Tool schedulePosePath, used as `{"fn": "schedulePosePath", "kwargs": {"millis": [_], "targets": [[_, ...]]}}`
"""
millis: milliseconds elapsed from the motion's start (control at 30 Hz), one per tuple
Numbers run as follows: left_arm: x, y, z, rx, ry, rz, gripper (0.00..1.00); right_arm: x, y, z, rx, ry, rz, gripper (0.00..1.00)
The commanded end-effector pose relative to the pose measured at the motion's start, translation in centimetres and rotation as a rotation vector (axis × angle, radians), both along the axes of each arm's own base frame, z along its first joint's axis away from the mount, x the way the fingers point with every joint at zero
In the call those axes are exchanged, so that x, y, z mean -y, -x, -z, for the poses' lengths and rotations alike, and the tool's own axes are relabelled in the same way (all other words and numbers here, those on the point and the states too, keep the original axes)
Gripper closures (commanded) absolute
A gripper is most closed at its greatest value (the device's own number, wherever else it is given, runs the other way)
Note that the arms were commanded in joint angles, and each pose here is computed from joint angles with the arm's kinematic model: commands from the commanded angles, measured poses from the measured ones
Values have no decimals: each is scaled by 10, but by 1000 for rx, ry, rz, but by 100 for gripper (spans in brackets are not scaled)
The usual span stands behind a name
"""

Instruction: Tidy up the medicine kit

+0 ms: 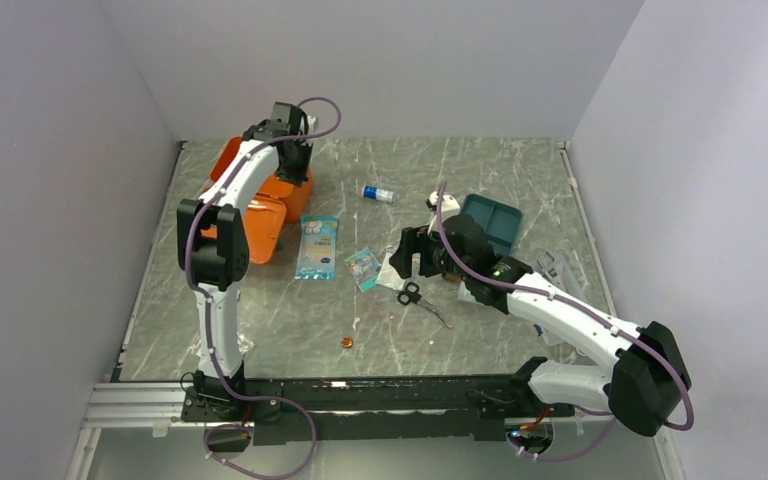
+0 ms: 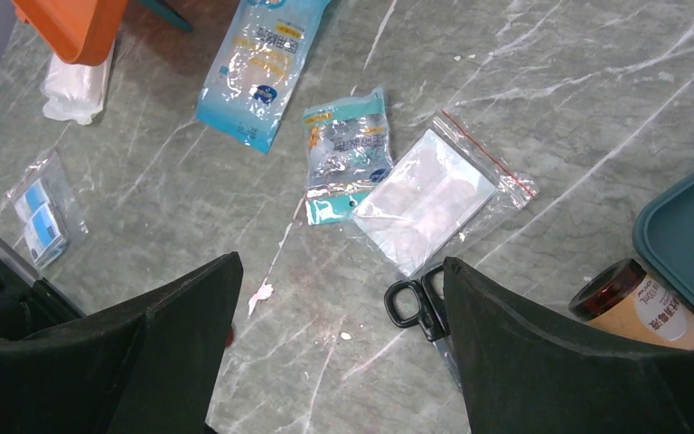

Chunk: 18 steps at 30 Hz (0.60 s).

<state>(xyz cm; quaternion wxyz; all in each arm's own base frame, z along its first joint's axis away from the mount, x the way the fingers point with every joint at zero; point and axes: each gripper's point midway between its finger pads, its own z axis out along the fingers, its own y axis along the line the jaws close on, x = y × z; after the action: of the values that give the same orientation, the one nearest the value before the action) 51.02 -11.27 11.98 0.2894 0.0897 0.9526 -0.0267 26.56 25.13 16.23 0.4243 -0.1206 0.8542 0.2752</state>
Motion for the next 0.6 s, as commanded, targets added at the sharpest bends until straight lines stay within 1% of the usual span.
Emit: {"fn": "schedulePosePath", "kwargs": {"millis": [0,133,300,567], "targets": [[-3,13,-34,96,-91,89,100,0,2,-12,30,-28,1,16],[7,27,-27,103,-143,174,100,0,3,-13,32,-34,1,16],[33,52,-17,85,-167,319,100,1,8,-14,31,-38,-3,16],[56,89,-11,80,-212,521,100,13,14,-23,55,-25,15,16]]}}
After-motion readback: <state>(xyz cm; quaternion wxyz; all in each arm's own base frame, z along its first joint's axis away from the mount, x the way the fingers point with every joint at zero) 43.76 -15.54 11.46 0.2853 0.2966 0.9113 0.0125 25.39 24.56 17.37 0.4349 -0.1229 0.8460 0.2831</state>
